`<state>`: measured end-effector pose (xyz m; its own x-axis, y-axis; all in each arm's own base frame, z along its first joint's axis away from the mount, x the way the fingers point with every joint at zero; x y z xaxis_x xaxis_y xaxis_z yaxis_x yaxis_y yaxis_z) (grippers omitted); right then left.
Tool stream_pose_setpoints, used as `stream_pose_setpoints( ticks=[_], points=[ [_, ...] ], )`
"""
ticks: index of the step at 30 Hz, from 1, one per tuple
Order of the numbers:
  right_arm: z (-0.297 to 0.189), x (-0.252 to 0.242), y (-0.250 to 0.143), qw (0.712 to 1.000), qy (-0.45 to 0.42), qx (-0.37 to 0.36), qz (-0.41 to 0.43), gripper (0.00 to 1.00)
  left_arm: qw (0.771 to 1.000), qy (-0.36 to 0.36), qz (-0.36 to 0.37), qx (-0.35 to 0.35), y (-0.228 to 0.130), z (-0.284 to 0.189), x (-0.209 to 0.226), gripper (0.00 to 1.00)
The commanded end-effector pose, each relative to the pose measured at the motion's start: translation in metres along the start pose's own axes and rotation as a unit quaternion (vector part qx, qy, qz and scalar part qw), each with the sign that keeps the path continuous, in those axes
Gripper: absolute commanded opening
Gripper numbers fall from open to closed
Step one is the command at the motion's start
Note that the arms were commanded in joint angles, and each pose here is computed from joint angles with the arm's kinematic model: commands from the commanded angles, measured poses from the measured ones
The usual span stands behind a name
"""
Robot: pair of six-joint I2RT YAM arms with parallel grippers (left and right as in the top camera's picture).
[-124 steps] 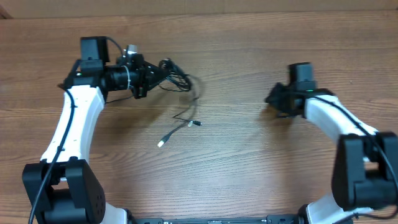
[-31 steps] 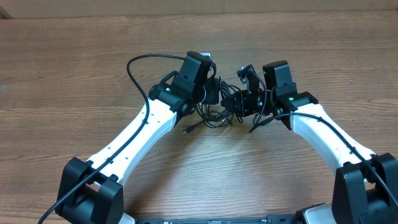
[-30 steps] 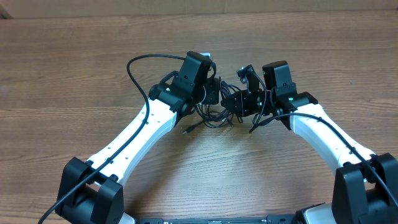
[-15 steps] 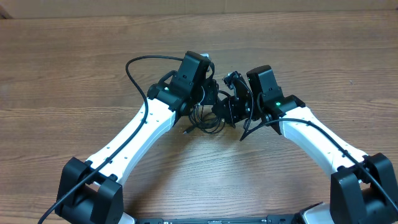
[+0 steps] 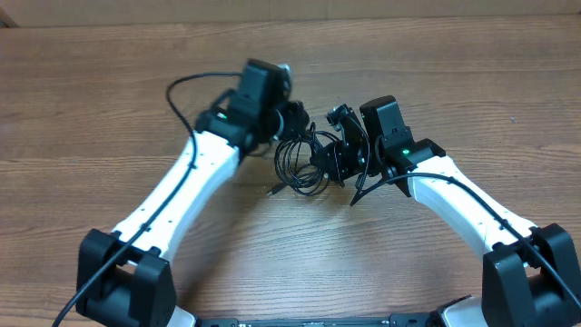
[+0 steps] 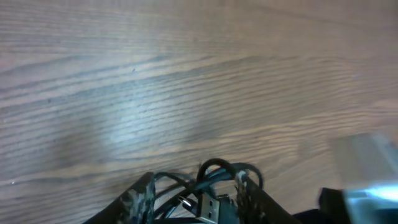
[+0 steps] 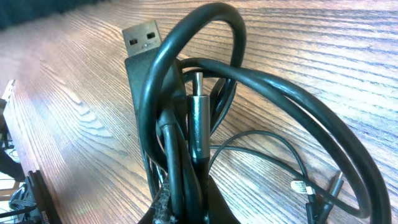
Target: Untangle cables
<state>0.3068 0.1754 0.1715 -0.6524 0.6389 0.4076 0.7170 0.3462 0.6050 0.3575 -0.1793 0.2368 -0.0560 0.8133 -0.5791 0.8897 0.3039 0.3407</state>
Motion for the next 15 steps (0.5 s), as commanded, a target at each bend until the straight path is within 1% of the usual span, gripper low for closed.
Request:
stream_pose_setpoints(
  ticks=[1, 5, 8, 15],
  points=[
    [-0.008, 0.006, 0.007, 1.0, 0.0, -0.017, -0.016, 0.04, 0.997, -0.06, 0.0, 0.043, 0.004, -0.007, -0.005, 0.41],
    [-0.008, 0.006, 0.007, 1.0, 0.0, -0.017, -0.016, 0.04, 0.997, -0.05, 0.002, 0.059, -0.003, -0.006, -0.003, 0.42],
    [-0.008, 0.004, 0.007, 1.0, -0.013, -0.015, -0.015, 0.04, 0.996, -0.05, 0.011, 0.067, -0.008, -0.004, -0.008, 0.45],
    [-0.008, 0.003, 0.004, 1.0, -0.017, -0.008, -0.011, 0.04, 0.996, -0.052, 0.018, 0.072, -0.014, -0.002, -0.013, 0.47]
  ],
)
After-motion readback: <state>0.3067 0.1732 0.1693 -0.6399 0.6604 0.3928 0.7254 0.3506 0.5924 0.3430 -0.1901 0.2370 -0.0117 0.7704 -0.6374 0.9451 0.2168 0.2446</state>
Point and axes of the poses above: each gripper's point midway between its finger pads, its own z axis out along the fingers, its own x axis along the line the jaws close on, y = z × x, the point moved 9 cm from there along -z, back along the fingers, and after that the axes turned 13 degrees about -z, right-handed, at the moved point
